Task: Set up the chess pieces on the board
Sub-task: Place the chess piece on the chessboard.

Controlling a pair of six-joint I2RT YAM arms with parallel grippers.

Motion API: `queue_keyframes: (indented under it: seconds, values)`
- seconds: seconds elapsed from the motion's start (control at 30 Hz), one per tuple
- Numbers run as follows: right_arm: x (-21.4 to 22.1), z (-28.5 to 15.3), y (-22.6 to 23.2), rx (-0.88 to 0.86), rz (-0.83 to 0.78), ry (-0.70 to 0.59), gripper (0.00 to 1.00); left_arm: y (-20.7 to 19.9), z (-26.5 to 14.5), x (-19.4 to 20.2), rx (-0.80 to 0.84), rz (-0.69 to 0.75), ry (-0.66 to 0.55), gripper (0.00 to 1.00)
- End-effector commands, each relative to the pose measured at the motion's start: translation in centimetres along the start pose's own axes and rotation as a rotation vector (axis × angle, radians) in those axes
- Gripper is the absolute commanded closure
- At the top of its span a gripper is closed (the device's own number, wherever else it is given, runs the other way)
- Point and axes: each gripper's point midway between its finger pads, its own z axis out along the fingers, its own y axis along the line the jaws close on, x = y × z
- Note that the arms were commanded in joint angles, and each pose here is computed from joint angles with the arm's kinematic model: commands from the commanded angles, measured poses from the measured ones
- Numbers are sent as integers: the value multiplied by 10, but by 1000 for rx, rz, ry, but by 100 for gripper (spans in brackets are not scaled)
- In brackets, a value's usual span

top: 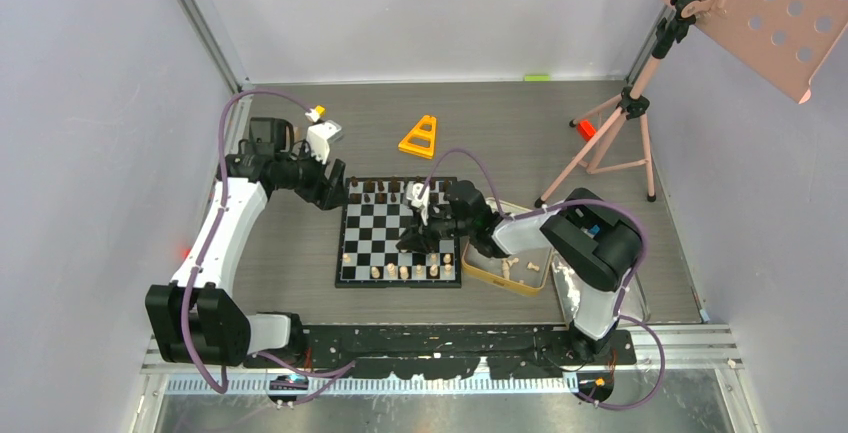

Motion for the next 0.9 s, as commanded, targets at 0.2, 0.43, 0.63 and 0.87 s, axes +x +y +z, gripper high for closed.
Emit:
queue_keyframes:
  seconds: [0.2, 0.43, 0.63, 0.87]
  values:
    - [-24, 1, -4, 23, -86, -50, 53, -8, -1, -6, 52, 17, -29, 32]
    - [-58, -26, -13, 116, -122, -14, 46, -20, 7, -3, 100, 77, -7, 31]
    - [-99, -83, -37, 236, -43, -13, 46, -52, 32, 11, 126, 270, 110, 31]
    - [-106, -156, -71, 398, 111, 2, 46, -77, 72, 17, 140, 446, 237, 32]
